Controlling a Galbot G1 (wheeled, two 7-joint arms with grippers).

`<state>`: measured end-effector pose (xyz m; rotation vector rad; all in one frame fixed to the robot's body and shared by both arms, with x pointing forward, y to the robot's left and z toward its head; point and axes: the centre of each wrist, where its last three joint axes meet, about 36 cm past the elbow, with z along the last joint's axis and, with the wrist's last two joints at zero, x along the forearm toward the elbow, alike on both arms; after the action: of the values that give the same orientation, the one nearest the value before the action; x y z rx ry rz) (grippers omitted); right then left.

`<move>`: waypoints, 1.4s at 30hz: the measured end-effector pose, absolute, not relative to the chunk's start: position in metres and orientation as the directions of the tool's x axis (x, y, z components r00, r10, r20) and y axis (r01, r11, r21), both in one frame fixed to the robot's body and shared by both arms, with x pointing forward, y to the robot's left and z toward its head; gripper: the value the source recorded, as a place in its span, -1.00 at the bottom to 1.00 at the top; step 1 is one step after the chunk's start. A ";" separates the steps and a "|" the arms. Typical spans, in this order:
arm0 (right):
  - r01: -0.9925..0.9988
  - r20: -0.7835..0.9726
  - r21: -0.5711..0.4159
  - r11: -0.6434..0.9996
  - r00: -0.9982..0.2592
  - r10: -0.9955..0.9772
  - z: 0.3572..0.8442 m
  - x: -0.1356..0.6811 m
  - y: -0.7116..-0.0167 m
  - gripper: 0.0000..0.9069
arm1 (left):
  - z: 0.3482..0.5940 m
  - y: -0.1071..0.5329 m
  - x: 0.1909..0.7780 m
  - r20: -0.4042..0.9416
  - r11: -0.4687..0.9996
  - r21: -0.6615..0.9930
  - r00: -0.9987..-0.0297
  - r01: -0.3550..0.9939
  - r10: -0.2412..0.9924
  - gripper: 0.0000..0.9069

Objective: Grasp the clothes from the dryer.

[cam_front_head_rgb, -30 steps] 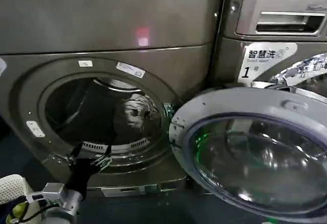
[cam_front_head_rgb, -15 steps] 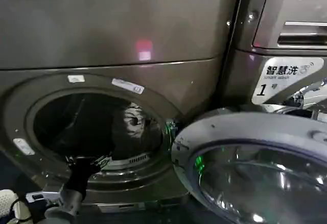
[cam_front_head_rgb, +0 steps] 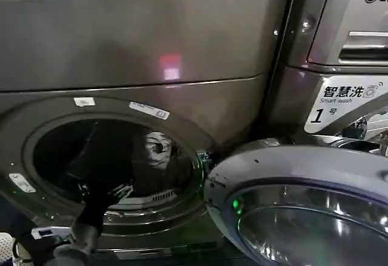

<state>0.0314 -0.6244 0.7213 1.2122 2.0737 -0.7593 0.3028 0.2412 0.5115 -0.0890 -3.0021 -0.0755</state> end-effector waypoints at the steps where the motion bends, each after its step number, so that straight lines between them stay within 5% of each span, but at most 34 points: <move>1: 0.894 -0.742 -0.170 0.415 -0.393 0.542 0.722 0.032 -0.624 1.00 | 0.511 0.242 0.305 0.133 0.997 0.047 -0.989 0.065 0.058 1.00; 21: 0.893 -0.751 -0.196 0.405 -0.402 0.524 0.732 0.024 -0.614 1.00 | 0.466 0.242 0.445 0.027 0.997 0.006 -0.997 0.077 0.077 1.00; 42: 0.878 -0.754 -0.167 0.449 -0.407 0.515 0.734 0.029 -0.607 1.00 | 0.453 0.217 0.636 0.053 0.998 -0.027 -0.997 0.049 0.050 1.00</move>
<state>0.0287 -0.6075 0.7340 1.1605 2.0754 -0.7477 0.6356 0.2170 0.4533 -0.0761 -3.0872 0.0391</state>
